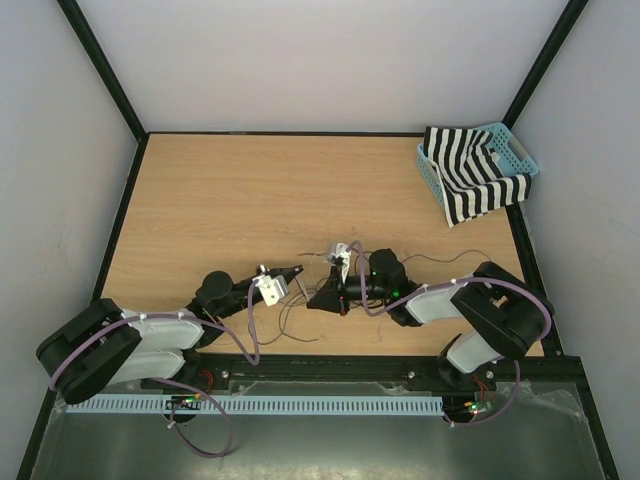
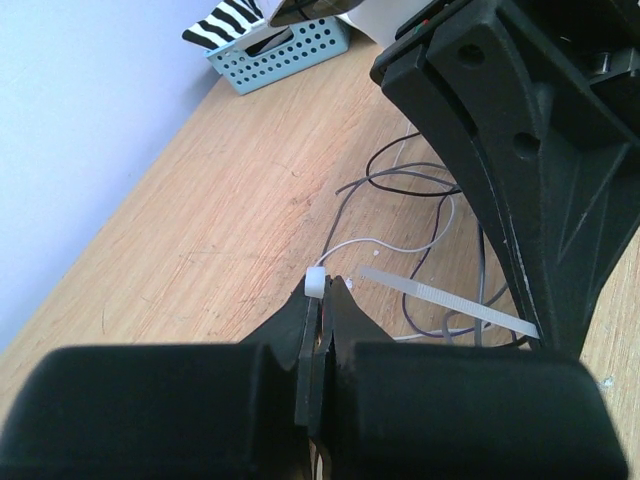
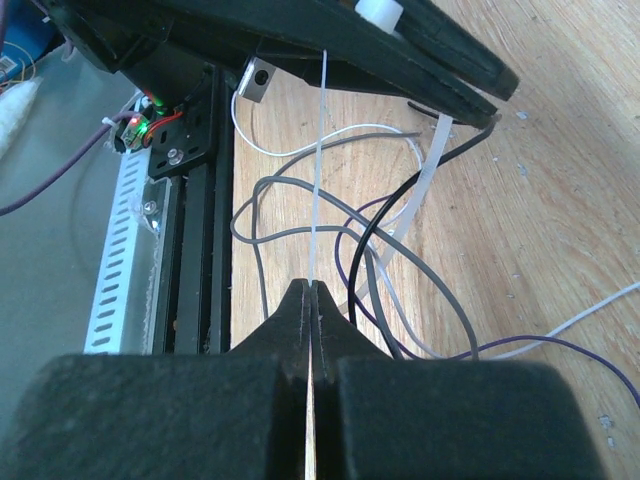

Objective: Zip-tie the wires
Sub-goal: Tie the cable at the center of the board.

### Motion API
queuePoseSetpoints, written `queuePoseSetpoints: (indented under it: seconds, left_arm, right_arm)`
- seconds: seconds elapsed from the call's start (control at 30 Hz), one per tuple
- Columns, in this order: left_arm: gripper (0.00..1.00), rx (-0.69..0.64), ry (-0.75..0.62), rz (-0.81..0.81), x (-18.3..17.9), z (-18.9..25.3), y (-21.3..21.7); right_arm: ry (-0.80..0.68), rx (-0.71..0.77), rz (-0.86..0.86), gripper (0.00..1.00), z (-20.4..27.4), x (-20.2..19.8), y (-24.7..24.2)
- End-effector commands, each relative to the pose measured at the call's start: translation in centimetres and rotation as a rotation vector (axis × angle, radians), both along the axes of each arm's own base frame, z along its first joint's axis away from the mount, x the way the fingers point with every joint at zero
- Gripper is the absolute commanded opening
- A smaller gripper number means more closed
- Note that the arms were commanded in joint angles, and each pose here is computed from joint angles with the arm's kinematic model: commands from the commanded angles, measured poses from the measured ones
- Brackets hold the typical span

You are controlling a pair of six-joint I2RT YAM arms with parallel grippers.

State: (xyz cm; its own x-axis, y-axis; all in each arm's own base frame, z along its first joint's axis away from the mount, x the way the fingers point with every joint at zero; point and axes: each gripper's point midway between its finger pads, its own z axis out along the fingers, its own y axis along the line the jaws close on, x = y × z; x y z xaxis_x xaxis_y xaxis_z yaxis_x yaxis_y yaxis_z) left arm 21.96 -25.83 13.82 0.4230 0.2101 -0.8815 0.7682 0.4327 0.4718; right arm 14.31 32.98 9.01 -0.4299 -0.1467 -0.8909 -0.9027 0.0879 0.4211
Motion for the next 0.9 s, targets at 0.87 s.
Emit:
queuePoseSetpoints:
  seconds: [0.87]
  left_arm:
    - [0.00,-0.024,-0.057,0.014,0.78,1.65,-0.44]
  right_arm:
    - [0.043,-0.025,0.067,0.00,-0.36,0.49,0.28]
